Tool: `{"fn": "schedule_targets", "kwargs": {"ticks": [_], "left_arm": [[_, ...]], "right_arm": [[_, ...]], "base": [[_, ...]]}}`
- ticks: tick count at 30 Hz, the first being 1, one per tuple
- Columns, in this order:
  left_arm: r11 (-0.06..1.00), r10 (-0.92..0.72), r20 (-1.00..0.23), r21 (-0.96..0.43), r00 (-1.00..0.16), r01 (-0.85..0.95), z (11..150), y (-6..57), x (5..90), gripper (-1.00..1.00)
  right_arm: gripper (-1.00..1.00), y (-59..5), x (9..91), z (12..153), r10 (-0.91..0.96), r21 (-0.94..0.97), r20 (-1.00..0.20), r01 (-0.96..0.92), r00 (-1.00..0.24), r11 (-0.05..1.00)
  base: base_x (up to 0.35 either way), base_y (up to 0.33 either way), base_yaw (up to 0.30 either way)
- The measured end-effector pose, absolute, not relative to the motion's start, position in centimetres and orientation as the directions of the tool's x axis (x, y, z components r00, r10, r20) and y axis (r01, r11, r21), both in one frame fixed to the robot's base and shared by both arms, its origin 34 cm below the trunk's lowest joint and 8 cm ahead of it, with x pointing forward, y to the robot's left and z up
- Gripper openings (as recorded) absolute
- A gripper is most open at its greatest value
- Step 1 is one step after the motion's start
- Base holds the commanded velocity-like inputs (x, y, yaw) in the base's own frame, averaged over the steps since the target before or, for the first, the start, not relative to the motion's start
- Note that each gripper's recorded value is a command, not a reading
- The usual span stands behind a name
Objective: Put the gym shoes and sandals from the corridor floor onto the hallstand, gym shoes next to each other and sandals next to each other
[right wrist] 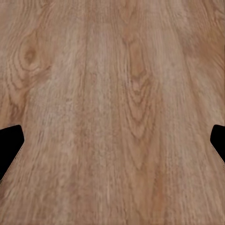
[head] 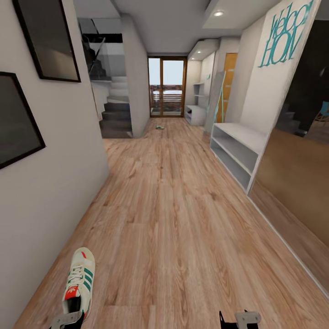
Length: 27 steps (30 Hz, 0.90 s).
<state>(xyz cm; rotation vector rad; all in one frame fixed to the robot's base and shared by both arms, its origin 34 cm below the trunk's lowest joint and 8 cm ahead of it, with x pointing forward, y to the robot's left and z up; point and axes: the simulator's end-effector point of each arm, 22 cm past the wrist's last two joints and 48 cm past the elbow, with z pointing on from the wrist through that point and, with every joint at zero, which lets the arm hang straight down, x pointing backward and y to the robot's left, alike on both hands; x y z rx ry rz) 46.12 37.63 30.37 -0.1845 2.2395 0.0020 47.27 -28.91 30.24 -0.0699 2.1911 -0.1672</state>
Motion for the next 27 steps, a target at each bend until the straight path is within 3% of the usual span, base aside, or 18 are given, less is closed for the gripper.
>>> {"fn": "schedule_targets", "kwargs": {"ticks": [27], "left_arm": [[0.989, -0.132, -0.799, -0.065, -0.587, -0.133, 31.7, 37.8, 47.0, -1.0]], "right_arm": [[1.0, -29.1, 48.0, 31.4, -0.109, -0.147, -0.821, 0.022, -0.56, 0.989]], "base": [[0.339, 0.0, 0.0]]}}
